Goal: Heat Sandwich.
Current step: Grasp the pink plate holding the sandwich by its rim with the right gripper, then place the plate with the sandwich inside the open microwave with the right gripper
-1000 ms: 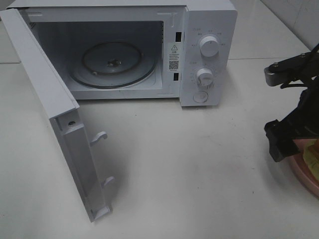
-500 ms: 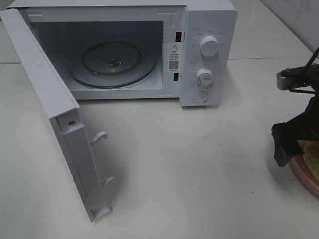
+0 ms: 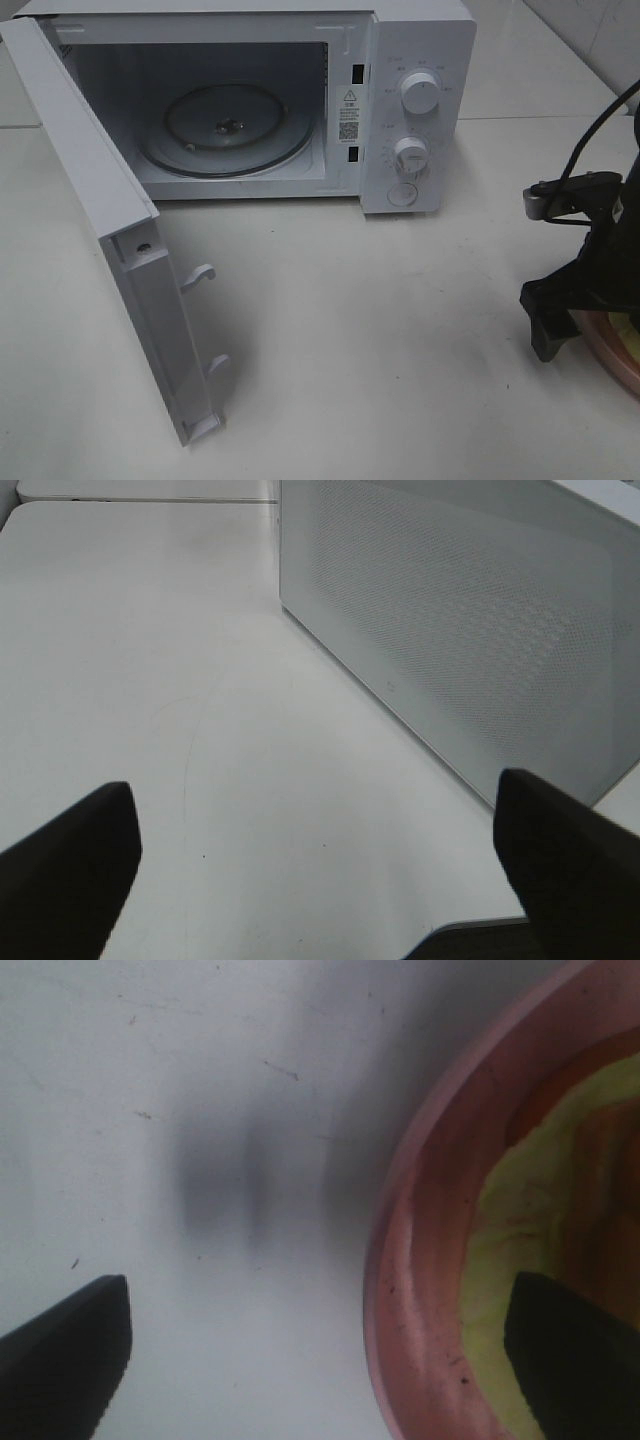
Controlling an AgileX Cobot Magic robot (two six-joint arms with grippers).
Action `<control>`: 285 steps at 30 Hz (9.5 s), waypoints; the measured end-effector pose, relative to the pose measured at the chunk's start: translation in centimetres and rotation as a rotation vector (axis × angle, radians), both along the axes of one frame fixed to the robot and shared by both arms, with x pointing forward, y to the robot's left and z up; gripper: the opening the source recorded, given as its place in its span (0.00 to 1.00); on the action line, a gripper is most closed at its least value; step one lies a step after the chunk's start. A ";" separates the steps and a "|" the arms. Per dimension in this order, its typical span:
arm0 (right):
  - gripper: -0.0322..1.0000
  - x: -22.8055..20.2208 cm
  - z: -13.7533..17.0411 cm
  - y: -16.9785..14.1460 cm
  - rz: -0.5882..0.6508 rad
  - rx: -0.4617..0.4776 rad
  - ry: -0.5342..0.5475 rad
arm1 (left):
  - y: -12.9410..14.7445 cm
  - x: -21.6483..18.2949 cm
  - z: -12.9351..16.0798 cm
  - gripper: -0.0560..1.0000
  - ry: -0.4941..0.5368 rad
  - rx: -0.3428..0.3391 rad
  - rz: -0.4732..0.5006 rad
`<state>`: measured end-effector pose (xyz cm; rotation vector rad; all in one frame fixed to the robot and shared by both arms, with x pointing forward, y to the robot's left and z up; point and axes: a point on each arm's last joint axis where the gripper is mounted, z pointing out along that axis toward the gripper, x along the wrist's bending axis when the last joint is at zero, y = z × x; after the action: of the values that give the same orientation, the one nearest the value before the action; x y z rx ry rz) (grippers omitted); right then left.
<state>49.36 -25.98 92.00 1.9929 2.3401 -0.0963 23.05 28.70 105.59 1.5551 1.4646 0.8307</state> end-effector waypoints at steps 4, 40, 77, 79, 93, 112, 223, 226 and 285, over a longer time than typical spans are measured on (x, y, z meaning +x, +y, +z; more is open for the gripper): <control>0.92 0.2 -1.1 0.0 -0.001 -0.008 0.021 | 0.0 0.0 0.0 0.89 0.000 0.000 0.000; 0.06 1.0 -2.9 -0.8 -0.038 -0.111 0.005 | 0.0 0.0 0.0 0.89 0.000 0.000 0.000; 0.04 -1.1 0.6 1.1 0.062 -0.304 0.014 | 0.0 0.0 0.0 0.89 0.000 0.000 0.000; 0.04 -1.4 0.8 1.6 0.082 -0.317 0.022 | 0.0 0.0 0.0 0.89 0.000 0.000 0.000; 0.04 -3.6 4.4 3.9 0.177 -0.321 -0.056 | 0.0 0.0 0.0 0.89 0.000 0.000 0.000; 0.04 -8.3 7.0 8.9 0.521 -0.329 -0.113 | 0.0 0.0 0.0 0.89 0.000 0.000 0.000; 0.05 -3.1 6.0 11.1 2.117 -0.226 -0.408 | 0.0 0.0 0.0 0.89 0.000 0.000 0.000; 0.05 -2.8 5.7 11.5 2.125 -0.235 -0.419 | 0.0 0.0 0.0 0.89 0.000 0.000 0.000; 0.05 10.9 4.6 22.9 2.050 -0.254 -0.436 | 0.0 0.0 0.0 0.89 0.000 0.000 0.000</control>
<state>60.23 -3.08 96.61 -0.8757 2.4893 0.1348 23.05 28.70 105.59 1.5551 1.4646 0.8307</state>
